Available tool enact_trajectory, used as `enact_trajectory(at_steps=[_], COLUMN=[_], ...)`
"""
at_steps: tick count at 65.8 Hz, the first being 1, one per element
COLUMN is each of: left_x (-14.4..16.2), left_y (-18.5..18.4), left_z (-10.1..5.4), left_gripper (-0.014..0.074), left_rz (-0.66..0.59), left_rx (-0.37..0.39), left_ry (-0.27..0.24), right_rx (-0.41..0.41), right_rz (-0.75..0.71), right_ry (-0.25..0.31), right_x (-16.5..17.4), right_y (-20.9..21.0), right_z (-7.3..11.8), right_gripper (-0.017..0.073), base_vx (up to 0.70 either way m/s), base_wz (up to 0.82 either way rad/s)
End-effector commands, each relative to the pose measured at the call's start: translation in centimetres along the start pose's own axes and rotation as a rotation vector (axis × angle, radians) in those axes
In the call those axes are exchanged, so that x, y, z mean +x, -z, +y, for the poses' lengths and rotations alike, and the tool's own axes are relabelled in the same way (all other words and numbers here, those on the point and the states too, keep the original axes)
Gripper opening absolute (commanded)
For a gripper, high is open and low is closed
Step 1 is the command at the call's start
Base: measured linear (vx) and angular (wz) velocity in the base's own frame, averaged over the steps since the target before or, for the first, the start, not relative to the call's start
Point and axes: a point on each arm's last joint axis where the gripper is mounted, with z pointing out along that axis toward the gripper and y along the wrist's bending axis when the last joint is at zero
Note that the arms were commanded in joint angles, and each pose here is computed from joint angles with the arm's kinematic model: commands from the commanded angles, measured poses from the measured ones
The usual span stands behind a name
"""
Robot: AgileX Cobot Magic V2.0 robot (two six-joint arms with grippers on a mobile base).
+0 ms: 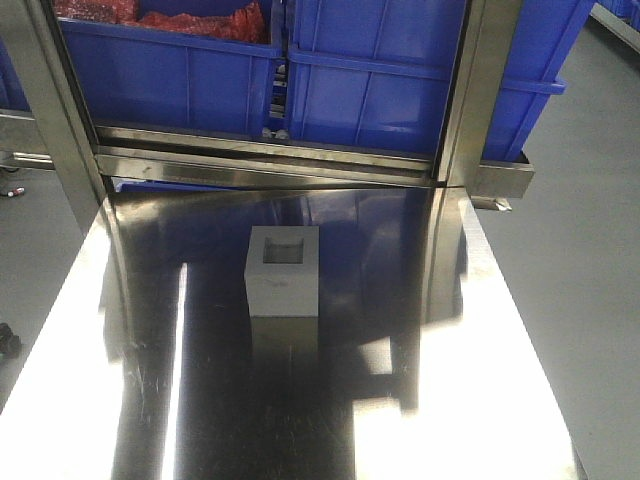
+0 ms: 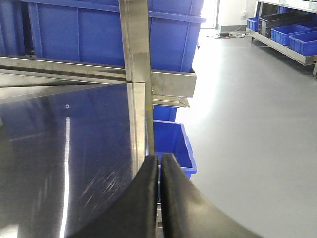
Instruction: Sort gray base to blue bin
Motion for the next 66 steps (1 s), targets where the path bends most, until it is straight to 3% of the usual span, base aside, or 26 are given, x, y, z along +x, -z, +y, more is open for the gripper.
enact_trajectory(at_steps=[1,12,25,31,47,55,66], left_x=[-3.6,-8.2,-12.3,-12.9,-12.8,-12.9,-12.8], left_y=[0.7,0.9,-2.3,-4.2,-5.7,-5.7,-5.7], left_z=[0.1,0.4,0.6,0.6,0.6,0.6,0.6], left_gripper=[-0.0007,-0.0007,-0.0007,-0.0006,0.0015,0.0137,0.0467], left_rz=[-0.153,-0.098,0.111,0.176,0.2,0.195,0.197], left_rx=[0.009,0.005,0.003,0.004,0.005,0.005,0.005], left_ry=[0.109,0.08,0.069,0.069,0.069,0.069,0.069], right_rx=[0.0,0.0,0.0,0.0,0.0,0.0,0.0], right_rz=[-0.053,-0.053,-0.053,-0.053,-0.053,-0.053,-0.053], right_ry=[0.017,0.017,0.017,0.017,0.017,0.017,0.017], right_x=[-0.5,-0.5,-0.5,-0.5,-0.5,-0.5,-0.5], right_y=[-0.1,-0.1,-0.1,-0.1,-0.1,-0.1,-0.1], right_z=[0.0,0.0,0.0,0.0,0.0,0.0,0.0], right_gripper=[-0.0005,-0.0005,-0.0005,-0.0005,-0.0005,-0.0005,-0.0005], base_vx=[0.0,0.0,0.0,0.0,0.0,0.0,0.0], base_wz=[0.0,0.0,0.0,0.0,0.0,0.0,0.0])
